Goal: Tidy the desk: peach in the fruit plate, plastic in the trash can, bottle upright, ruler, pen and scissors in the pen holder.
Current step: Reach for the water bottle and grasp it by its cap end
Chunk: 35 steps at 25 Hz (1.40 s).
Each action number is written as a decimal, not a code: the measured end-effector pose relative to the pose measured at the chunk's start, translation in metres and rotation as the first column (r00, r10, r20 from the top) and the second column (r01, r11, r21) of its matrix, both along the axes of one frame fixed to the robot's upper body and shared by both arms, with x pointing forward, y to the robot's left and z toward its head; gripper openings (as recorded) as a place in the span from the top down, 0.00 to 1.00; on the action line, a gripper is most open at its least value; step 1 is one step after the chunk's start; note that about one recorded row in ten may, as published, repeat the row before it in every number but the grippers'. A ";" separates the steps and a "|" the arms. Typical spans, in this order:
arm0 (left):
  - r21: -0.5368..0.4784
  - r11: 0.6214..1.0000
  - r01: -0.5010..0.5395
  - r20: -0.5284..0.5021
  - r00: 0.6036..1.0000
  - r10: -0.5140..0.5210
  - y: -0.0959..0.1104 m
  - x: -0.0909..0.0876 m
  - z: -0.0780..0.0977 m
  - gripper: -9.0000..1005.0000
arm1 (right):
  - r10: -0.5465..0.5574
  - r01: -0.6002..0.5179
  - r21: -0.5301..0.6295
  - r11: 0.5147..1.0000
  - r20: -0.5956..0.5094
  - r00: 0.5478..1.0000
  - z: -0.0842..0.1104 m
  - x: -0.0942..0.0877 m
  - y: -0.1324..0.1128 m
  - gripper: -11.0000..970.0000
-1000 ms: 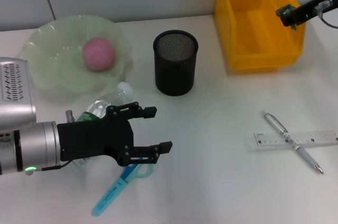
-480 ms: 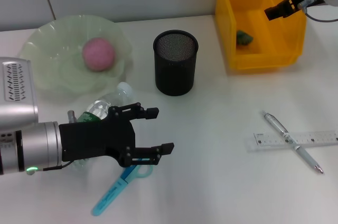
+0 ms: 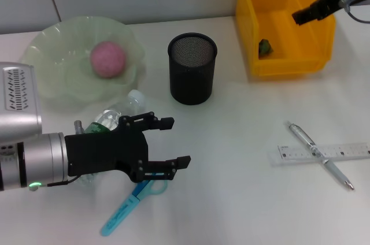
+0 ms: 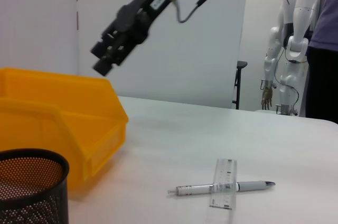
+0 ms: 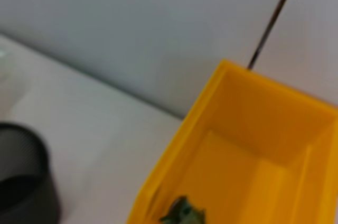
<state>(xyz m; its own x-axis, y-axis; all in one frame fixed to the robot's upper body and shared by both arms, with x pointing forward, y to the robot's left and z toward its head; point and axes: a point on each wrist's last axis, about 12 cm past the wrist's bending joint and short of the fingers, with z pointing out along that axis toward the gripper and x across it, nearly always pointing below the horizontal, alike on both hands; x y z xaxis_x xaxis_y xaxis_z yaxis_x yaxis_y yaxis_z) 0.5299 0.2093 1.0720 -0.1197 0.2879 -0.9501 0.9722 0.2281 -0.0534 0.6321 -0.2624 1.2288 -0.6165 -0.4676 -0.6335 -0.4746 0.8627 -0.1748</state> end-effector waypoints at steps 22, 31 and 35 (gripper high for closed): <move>-0.003 1.000 -0.015 0.002 1.000 0.015 0.002 0.001 0.000 0.16 | 0.091 -0.062 0.135 0.989 -0.218 0.972 -0.004 -0.053 -0.012 0.24; -0.016 0.999 -0.046 -0.011 0.999 0.045 0.007 0.001 0.008 0.16 | 0.097 -0.055 0.181 0.982 -0.228 0.969 -0.018 -0.065 -0.025 0.24; -0.017 0.995 -0.096 0.015 0.995 0.096 0.011 0.007 0.016 0.16 | 0.109 -0.067 0.177 0.982 -0.236 0.966 -0.021 -0.067 -0.025 0.24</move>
<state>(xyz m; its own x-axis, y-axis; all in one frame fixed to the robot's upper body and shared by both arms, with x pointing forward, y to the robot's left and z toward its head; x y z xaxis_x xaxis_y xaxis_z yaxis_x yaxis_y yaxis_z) 0.5368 0.2200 1.0877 -0.1308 0.2604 -0.9566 0.9466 0.3196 -0.0424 0.5653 -0.2874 1.2074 -0.7228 -0.4281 -0.5426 -0.5602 0.8226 0.0973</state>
